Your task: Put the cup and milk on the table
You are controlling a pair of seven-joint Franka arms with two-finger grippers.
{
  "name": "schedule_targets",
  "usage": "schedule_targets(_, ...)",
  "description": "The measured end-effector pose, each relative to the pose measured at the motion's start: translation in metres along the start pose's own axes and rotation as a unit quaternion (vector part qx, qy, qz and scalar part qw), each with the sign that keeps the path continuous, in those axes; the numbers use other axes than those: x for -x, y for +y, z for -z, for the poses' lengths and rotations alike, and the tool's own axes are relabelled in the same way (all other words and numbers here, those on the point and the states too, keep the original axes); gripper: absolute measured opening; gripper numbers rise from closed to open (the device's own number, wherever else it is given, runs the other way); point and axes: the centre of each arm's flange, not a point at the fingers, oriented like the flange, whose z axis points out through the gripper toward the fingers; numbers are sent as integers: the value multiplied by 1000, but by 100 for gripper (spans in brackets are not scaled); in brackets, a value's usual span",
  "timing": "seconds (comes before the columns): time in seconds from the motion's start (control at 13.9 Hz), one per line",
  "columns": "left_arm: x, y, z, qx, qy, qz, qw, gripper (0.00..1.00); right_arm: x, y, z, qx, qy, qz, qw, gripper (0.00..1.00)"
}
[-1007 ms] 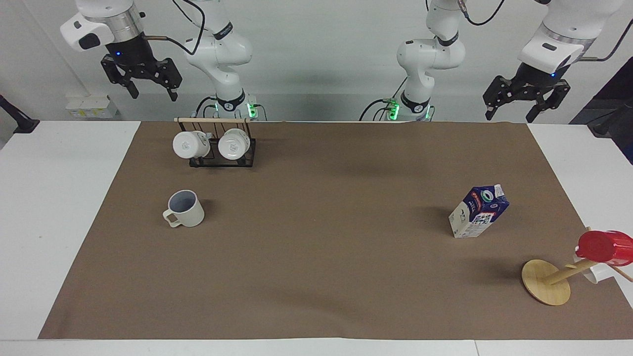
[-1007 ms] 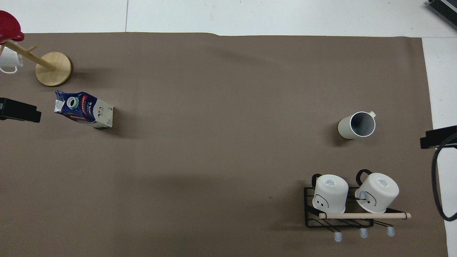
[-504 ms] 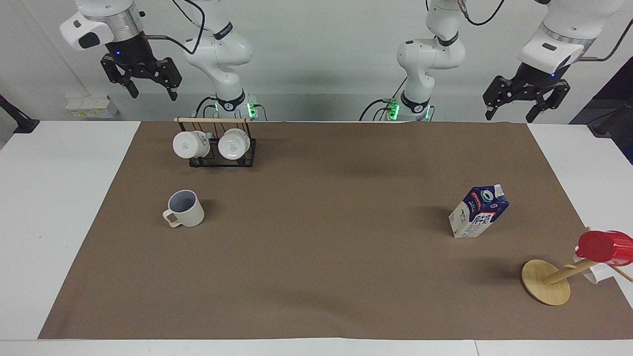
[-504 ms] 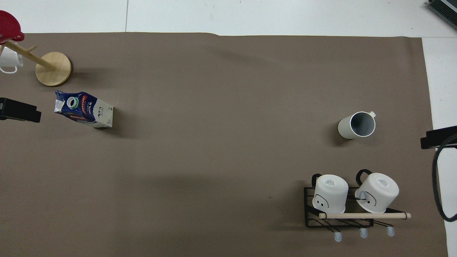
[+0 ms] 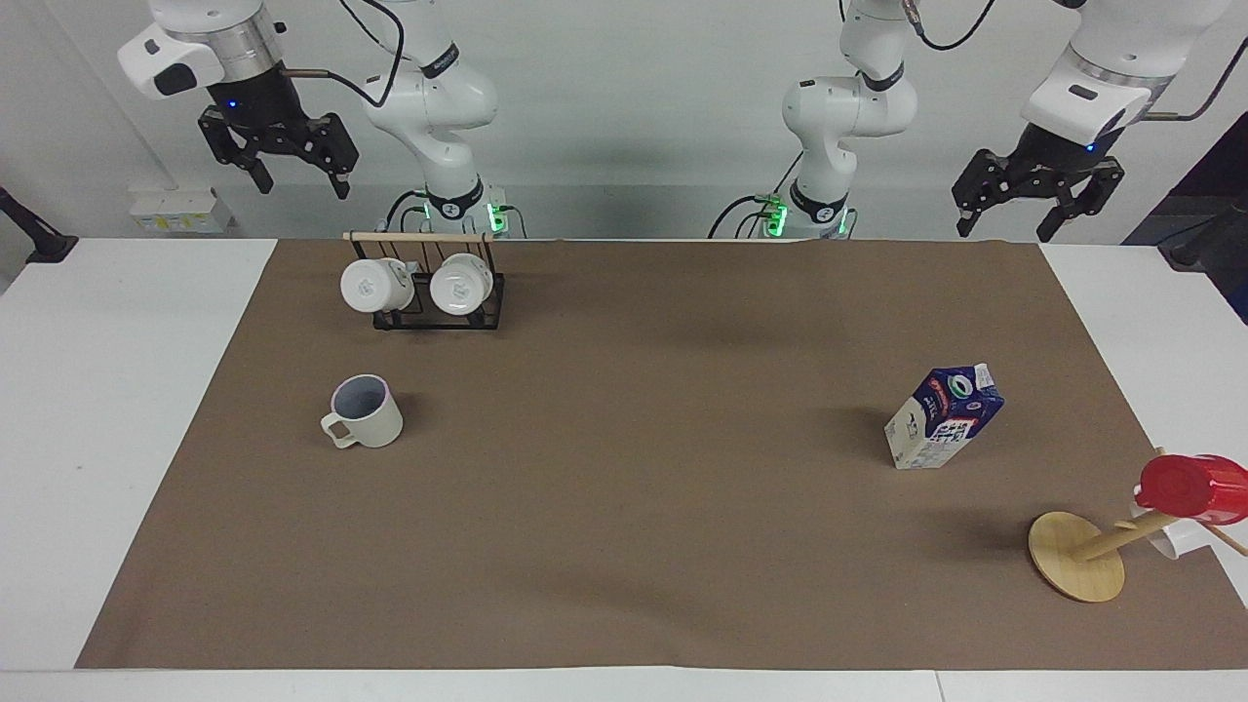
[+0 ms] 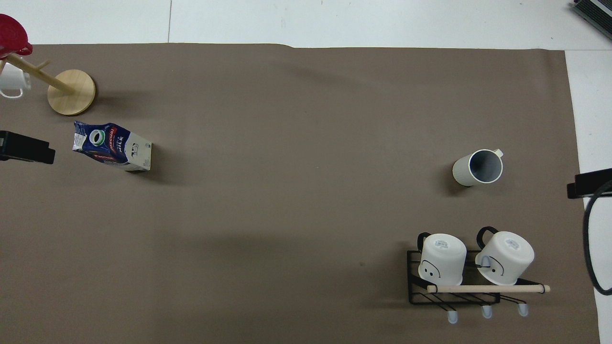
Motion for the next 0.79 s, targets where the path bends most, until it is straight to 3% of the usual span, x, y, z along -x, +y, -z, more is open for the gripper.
schedule_targets(0.36, 0, 0, 0, 0, 0, 0, 1000, 100, -11, -5, -16, -2, 17, 4, 1000, 100)
schedule_targets(0.58, 0, 0, 0, 0, 0, 0, 1000, 100, -34, -14, -61, -2, 32, 10, 999, 100)
schedule_targets(0.79, 0, 0, 0, 0, 0, 0, 1000, 100, -58, -28, -113, 2, 18, 20, 1000, 100)
